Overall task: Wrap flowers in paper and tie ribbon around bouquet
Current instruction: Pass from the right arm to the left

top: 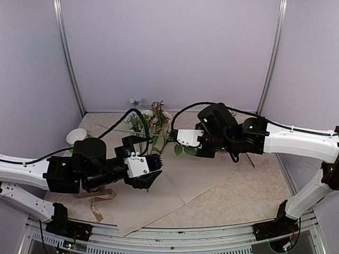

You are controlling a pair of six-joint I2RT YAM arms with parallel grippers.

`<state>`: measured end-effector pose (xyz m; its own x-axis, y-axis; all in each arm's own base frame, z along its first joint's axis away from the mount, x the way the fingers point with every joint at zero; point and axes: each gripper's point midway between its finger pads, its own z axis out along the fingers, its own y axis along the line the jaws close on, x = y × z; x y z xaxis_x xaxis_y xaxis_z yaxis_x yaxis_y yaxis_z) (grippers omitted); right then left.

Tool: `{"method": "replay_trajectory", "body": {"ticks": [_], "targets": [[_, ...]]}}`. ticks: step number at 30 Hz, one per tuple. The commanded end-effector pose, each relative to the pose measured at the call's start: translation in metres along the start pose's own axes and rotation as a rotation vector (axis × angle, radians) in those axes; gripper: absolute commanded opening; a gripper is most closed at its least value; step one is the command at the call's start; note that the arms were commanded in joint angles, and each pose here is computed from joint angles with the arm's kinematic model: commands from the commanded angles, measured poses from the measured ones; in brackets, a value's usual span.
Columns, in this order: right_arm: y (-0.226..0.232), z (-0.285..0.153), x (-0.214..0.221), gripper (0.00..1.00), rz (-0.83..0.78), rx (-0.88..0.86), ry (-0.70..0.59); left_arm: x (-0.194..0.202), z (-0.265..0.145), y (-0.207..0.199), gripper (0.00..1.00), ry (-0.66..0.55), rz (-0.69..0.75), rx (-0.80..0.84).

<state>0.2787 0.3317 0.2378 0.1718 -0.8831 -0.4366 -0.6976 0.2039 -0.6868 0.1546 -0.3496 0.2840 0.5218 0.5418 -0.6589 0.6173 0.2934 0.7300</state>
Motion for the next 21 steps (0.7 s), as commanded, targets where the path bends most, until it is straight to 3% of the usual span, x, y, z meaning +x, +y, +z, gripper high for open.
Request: {"method": "replay_trajectory", "body": {"ticks": [1, 8, 11, 13, 16, 18, 21], "targets": [[0.003, -0.012, -0.015, 0.00, -0.155, 0.094, -0.049, 0.053, 0.003, 0.017, 0.99, 0.247, 0.045, -0.015], [0.018, -0.039, -0.049, 0.00, -0.297, 0.133, -0.211, 0.095, 0.006, 0.030, 0.98, 0.350, -0.075, -0.049], [0.011, -0.051, -0.059, 0.00, -0.293, 0.162, -0.264, 0.101, 0.008, 0.024, 0.91, 0.377, -0.113, -0.015], [0.008, -0.056, -0.062, 0.00, -0.309, 0.188, -0.279, 0.101, 0.011, 0.016, 0.77, 0.378, -0.139, 0.026], [0.007, -0.058, -0.064, 0.00, -0.324, 0.200, -0.289, 0.102, 0.013, 0.018, 0.27, 0.388, -0.165, 0.005], [0.007, -0.058, -0.064, 0.00, -0.328, 0.207, -0.292, 0.098, 0.014, 0.025, 0.03, 0.380, -0.193, -0.026], [-0.001, -0.062, -0.066, 0.00, -0.304, 0.247, -0.306, 0.082, 0.017, 0.037, 0.00, 0.324, -0.298, -0.034]]}}
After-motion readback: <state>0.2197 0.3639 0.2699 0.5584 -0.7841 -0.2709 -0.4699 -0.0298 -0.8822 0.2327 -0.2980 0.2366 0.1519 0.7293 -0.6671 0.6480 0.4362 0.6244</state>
